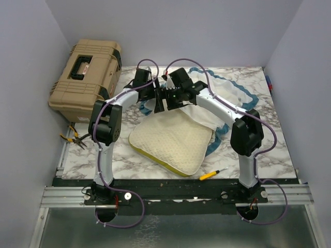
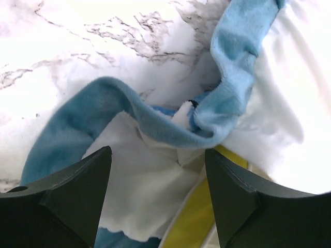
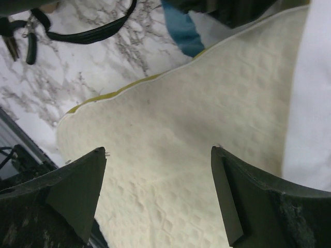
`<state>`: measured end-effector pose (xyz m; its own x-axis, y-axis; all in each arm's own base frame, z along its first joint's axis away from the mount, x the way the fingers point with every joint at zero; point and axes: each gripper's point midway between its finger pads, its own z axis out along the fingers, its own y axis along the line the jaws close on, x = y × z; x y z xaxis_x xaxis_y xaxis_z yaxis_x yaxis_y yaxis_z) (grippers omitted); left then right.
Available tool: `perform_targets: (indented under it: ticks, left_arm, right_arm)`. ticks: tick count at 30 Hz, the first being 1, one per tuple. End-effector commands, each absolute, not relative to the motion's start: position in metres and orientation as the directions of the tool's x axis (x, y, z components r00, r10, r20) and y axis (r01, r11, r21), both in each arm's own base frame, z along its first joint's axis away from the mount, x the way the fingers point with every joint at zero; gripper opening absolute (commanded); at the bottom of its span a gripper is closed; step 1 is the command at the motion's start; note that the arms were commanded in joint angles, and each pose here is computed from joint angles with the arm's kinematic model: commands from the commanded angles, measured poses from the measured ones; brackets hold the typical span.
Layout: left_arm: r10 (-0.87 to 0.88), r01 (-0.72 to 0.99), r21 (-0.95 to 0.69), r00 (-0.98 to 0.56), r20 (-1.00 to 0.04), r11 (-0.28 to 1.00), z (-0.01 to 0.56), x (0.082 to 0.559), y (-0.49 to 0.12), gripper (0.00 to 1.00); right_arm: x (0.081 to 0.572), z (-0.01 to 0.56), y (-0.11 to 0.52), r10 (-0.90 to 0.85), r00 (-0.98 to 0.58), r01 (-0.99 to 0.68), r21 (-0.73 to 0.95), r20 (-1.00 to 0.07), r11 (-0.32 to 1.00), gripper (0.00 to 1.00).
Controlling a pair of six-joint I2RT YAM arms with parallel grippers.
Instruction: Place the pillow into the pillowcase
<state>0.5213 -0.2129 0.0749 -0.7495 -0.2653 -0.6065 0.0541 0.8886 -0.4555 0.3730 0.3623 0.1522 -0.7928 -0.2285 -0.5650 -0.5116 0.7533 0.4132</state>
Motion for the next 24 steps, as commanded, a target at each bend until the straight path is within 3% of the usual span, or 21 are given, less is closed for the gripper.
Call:
perform_targets:
  ticks: [1,3,5,9,10,13,15,20,24]
  left_arm:
    - [-0.241,0.088,-0.419,-0.704,-0.668,0.904,0.076,0.548,-0.212,0.74]
    - [-0.237,0.108,-0.433,-0.707,-0.666,0.895,0.073,0.554,-0.218,0.71]
    - [-0.232,0.123,-0.447,-0.716,-0.659,0.886,0.068,0.557,-0.224,0.59]
    - [-0.224,0.142,-0.458,-0.723,-0.653,0.878,0.068,0.555,-0.226,0.08]
    - [-0.227,0.139,-0.463,-0.727,-0.648,0.875,0.069,0.553,-0.224,0.0]
    - [-0.252,0.121,-0.487,-0.734,-0.63,0.865,0.074,0.545,-0.219,0.0]
    - [-0.269,0.119,-0.513,-0.74,-0.617,0.85,0.08,0.537,-0.221,0.0]
    - [-0.305,0.105,-0.558,-0.747,-0.59,0.823,0.096,0.513,-0.22,0.0]
    - [-0.315,0.094,-0.562,-0.747,-0.585,0.822,0.104,0.491,-0.214,0.0]
  right_arm:
    - [0.353,0.15,0.382,-0.203,-0.849,-0.471,0.524,-0.488,0.71,0.87]
    - [0.357,0.135,0.381,-0.179,-0.863,-0.437,0.519,-0.473,0.734,0.87]
    - [0.363,0.109,0.376,-0.154,-0.876,-0.392,0.488,-0.458,0.78,0.84]
    - [0.389,0.079,0.365,-0.099,-0.859,-0.33,0.395,-0.502,0.857,0.81]
    - [0.395,0.073,0.362,-0.089,-0.85,-0.318,0.371,-0.519,0.873,0.81]
    - [0.414,0.062,0.355,-0.073,-0.821,-0.29,0.304,-0.566,0.908,0.79]
    - [0.423,0.054,0.35,-0.073,-0.812,-0.272,0.265,-0.578,0.925,0.71]
    - [0.434,0.042,0.34,-0.083,-0.815,-0.261,0.236,-0.573,0.936,0.04]
    - [0.446,0.054,0.319,-0.048,-0.803,-0.221,0.223,-0.594,0.949,0.0]
